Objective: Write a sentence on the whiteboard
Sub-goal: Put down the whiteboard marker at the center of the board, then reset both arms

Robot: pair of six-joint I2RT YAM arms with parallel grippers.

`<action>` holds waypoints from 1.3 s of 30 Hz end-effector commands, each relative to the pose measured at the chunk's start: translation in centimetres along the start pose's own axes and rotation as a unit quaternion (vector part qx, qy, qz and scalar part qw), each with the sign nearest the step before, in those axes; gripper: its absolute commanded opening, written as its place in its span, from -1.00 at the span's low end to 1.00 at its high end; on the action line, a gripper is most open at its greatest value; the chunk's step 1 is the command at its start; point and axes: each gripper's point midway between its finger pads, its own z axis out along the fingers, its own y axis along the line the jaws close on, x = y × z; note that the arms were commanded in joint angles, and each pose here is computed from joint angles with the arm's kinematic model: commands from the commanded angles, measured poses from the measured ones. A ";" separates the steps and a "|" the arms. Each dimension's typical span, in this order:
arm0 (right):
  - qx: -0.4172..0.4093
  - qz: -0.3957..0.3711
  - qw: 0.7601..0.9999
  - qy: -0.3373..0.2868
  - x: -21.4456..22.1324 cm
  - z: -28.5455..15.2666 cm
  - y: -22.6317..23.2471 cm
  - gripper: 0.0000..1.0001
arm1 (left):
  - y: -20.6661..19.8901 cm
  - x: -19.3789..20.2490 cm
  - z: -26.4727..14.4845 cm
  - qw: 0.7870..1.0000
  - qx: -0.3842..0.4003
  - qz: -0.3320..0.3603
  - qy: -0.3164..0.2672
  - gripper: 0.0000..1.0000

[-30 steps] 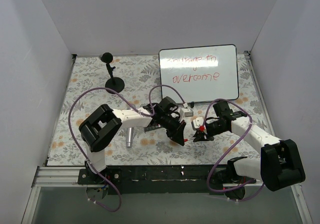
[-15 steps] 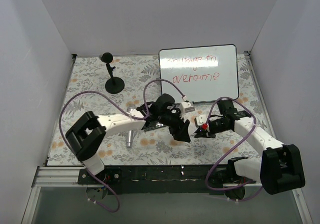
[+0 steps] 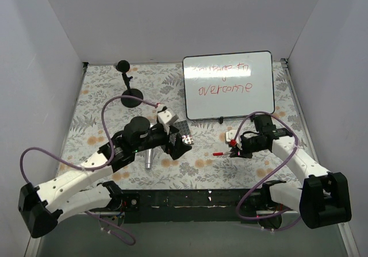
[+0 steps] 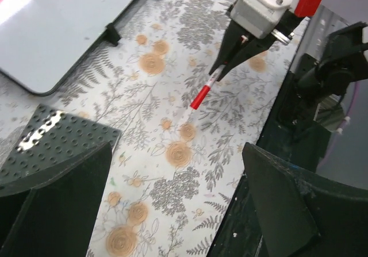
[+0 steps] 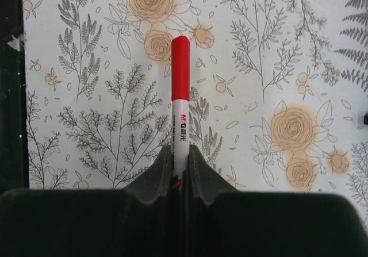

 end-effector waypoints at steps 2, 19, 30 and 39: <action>0.028 0.053 0.997 0.043 1.7 -0.2 -1.1 -0.97 | 3.6 1.8 -2.9 0.993 -0.112 -0.022 -0.034 0.96; 0.086 0.129 0.983 0.102 3.1 -2.2 -4.4 0.09 | 3.6 3.5 -2.5 0.993 -0.103 -0.043 -0.051 0.96; 0.192 0.132 0.972 0.033 -3.6 -8.8 -6.2 0.13 | 3.8 -1.0 -6.6 0.967 -0.152 -0.134 -0.153 0.97; 0.302 0.162 0.939 -0.025 -9.3 -15.3 -7.9 0.25 | 5.1 -4.4 -11.3 0.941 -0.227 -0.154 -0.200 0.96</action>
